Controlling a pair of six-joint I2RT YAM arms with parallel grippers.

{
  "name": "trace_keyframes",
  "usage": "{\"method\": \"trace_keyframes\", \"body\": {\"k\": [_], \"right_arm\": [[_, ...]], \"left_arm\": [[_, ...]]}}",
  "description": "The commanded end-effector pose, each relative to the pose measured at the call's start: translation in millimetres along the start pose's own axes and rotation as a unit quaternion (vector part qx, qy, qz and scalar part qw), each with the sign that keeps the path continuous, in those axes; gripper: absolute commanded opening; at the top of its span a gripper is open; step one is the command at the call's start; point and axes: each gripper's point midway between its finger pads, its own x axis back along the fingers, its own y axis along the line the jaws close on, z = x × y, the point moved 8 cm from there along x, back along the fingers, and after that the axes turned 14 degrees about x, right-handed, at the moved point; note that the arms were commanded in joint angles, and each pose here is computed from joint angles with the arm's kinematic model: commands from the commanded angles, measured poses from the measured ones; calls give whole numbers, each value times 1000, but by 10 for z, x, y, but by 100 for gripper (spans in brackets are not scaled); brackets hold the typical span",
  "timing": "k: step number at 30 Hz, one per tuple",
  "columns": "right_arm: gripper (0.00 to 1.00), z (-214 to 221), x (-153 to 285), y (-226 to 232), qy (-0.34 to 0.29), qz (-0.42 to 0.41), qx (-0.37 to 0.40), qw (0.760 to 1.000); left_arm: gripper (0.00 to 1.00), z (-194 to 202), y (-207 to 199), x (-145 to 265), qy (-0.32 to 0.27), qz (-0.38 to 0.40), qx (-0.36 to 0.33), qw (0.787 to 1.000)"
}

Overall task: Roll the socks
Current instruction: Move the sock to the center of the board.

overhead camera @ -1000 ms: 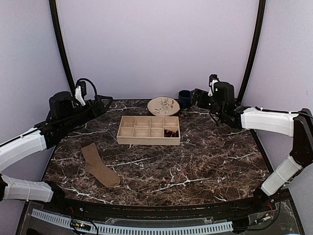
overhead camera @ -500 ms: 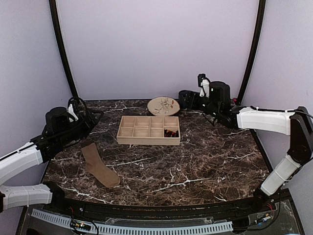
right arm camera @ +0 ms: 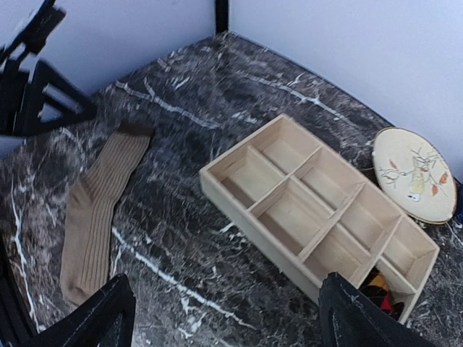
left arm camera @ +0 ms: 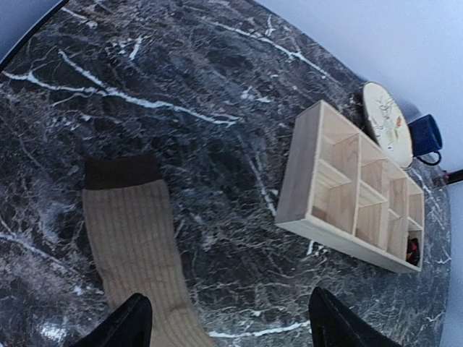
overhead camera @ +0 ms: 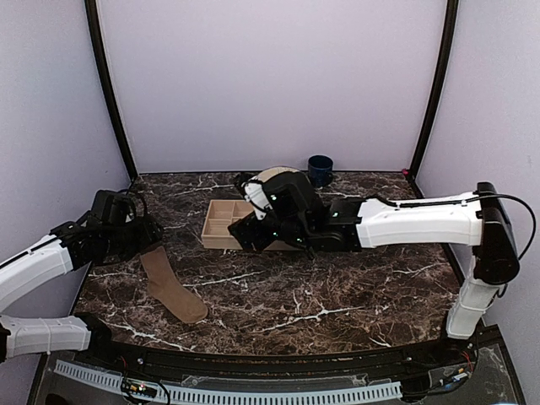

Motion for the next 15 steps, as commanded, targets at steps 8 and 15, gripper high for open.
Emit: {"method": "trace_keyframes", "body": {"k": [8,15], "right_arm": [[87,114,-530,1094,85,-176,129,972],[87,235,-774,1427,114,-225,167,953]], "left_arm": [[78,98,408,-5,26,-144,16,989],[78,175,502,-78,50,-146,52,987]]}}
